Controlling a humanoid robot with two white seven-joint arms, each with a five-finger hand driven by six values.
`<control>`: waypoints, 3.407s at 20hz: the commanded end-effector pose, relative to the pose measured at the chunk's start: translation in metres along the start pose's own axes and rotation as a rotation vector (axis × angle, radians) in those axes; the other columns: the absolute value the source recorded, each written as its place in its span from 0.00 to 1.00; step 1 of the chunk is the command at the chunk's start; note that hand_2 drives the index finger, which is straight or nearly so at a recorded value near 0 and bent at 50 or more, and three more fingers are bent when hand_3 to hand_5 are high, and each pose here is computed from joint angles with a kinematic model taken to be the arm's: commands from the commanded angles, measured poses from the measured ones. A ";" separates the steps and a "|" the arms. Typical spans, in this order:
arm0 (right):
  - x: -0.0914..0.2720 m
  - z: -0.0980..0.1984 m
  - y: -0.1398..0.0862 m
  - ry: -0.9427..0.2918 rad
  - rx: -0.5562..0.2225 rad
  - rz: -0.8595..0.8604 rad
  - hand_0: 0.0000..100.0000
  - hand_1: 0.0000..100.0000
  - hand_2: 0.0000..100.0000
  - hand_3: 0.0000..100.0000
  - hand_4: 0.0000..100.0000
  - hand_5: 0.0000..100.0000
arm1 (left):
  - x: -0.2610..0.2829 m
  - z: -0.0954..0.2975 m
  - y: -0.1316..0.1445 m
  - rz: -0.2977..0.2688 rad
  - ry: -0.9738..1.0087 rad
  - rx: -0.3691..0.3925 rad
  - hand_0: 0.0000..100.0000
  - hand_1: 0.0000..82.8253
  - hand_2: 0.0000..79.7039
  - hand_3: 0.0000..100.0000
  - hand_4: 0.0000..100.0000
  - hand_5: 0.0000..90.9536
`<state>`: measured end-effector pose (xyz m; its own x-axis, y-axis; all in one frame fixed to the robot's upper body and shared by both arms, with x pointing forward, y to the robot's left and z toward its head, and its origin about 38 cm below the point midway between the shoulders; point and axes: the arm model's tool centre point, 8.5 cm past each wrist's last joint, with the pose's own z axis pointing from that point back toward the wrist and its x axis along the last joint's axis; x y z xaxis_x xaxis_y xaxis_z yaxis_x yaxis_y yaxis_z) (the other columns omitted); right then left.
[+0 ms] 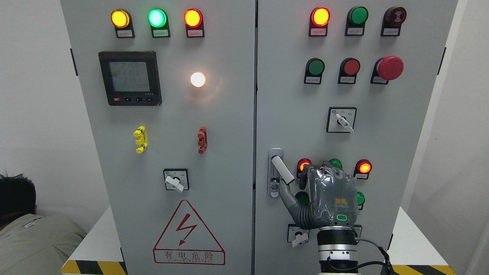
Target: Release door handle
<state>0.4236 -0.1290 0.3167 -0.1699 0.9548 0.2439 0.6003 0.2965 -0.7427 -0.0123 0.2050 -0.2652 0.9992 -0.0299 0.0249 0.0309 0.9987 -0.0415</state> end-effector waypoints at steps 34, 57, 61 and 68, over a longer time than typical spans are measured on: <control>-0.010 -0.009 -0.009 0.028 -0.028 -0.017 0.42 0.41 0.76 0.92 0.69 0.69 | 0.000 0.000 0.000 0.000 -0.004 0.000 0.00 0.00 0.06 0.10 0.00 0.00; -0.009 -0.012 -0.015 0.027 -0.042 -0.034 0.42 0.41 0.76 0.91 0.69 0.69 | 0.000 0.000 0.000 0.000 -0.004 0.000 0.00 0.00 0.06 0.11 0.00 0.00; -0.011 -0.012 -0.015 0.031 -0.043 -0.032 0.43 0.41 0.76 0.91 0.69 0.69 | 0.000 0.000 0.000 0.000 -0.004 0.000 0.00 0.00 0.06 0.11 0.00 0.00; -0.011 -0.012 -0.015 0.031 -0.041 -0.031 0.43 0.41 0.76 0.91 0.69 0.69 | 0.000 0.000 0.000 0.000 -0.004 0.000 0.00 0.00 0.06 0.11 0.00 0.00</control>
<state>0.4261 -0.1430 0.3323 -0.1681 0.9435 0.2855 0.6259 0.3259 -0.7085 -0.0117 0.2049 -0.2652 0.9991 -0.0298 0.0299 0.0310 0.9987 -0.0415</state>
